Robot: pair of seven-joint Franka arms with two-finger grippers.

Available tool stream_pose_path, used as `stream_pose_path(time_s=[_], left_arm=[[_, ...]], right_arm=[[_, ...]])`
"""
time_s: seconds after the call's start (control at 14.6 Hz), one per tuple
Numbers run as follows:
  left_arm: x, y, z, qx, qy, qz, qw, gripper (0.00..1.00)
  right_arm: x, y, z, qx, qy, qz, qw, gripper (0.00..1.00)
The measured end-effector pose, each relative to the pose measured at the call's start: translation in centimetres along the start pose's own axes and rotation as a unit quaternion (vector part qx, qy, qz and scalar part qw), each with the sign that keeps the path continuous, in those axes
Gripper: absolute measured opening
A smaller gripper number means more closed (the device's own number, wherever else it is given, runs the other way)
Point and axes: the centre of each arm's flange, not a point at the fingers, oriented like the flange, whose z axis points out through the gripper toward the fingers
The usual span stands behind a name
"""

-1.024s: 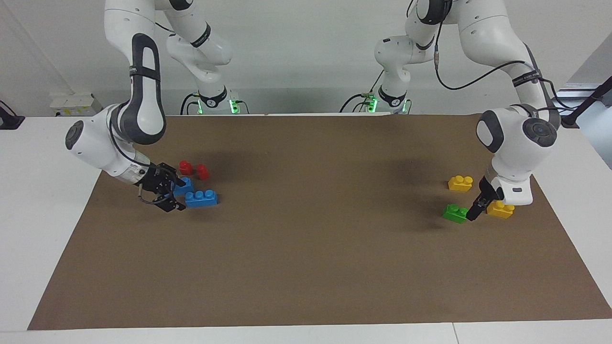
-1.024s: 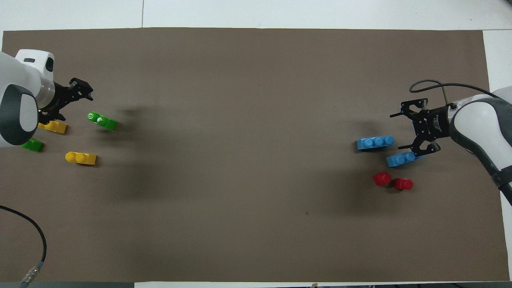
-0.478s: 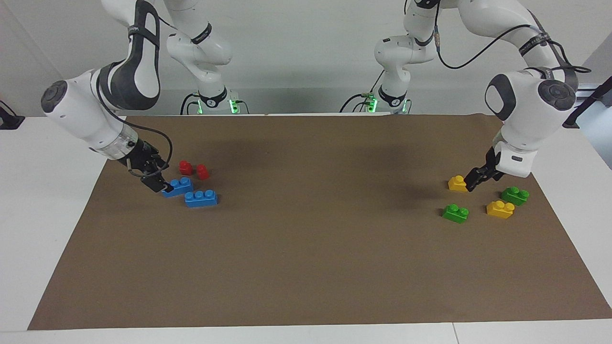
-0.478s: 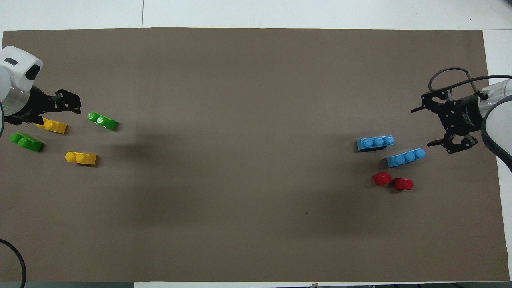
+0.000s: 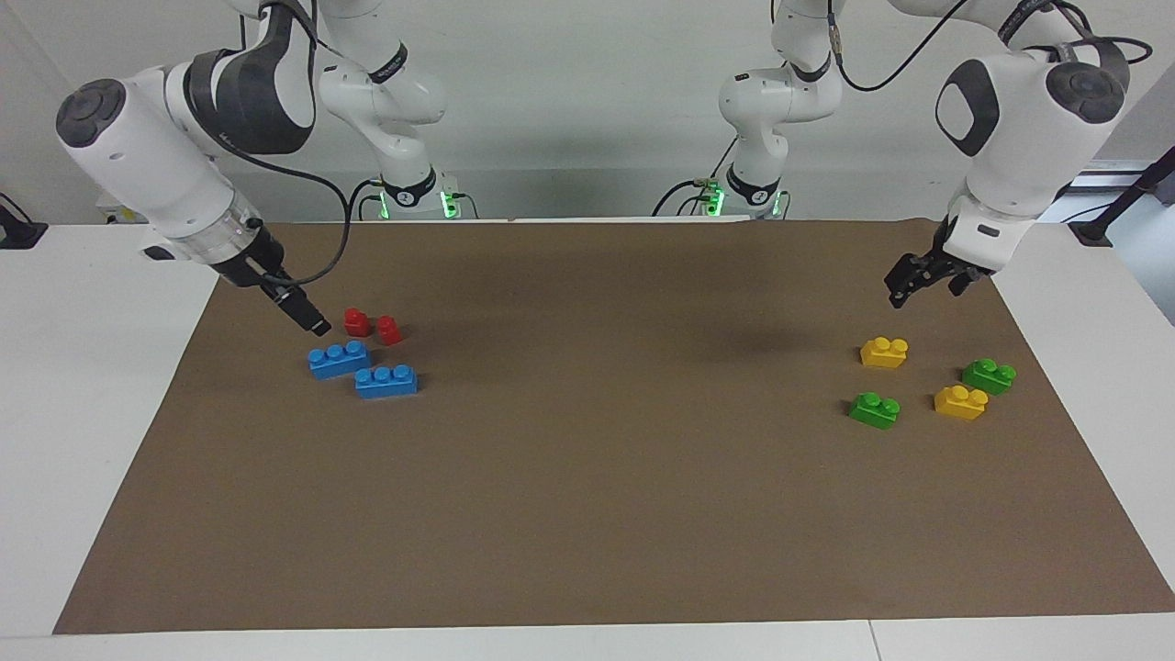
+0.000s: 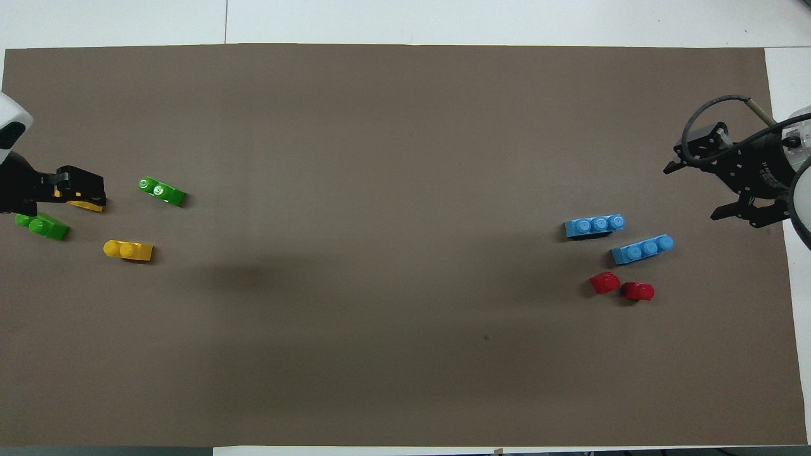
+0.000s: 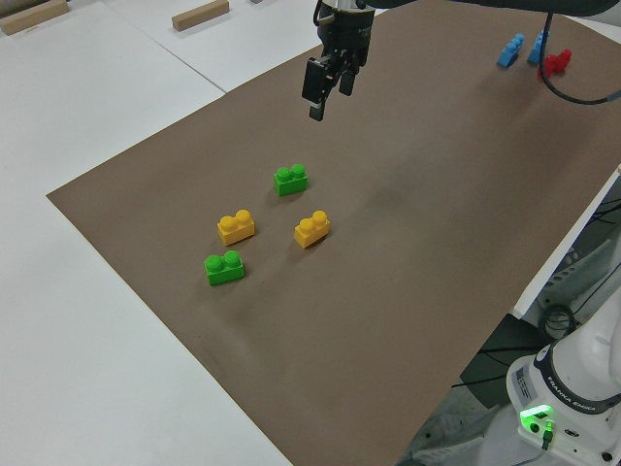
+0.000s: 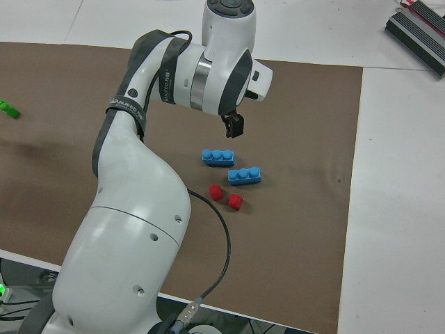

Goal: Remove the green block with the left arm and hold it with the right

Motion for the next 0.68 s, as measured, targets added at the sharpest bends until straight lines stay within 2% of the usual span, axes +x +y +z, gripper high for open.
stream_pose_path(time_s=[0.27, 0.48, 0.68], left_arm=[[-1.6, 0.2, -2.0, -0.008, -0.001, 0.021, 1.000, 1.00], [-2.9, 0.9, -2.6, -0.019, -0.022, 0.031, 0.999, 1.00], [-3.9, 1.2, -4.0, -0.019, -0.018, 0.038, 0.999, 1.00]], right_arm=[[-2.8, 0.1, -2.9, -0.019, 0.007, -0.148, 0.989, 1.00], [-4.9, -0.9, -3.8, -0.034, 0.019, -0.235, 0.971, 1.00], [-4.5, -0.5, -4.0, -0.056, 0.027, -0.303, 0.951, 1.00]])
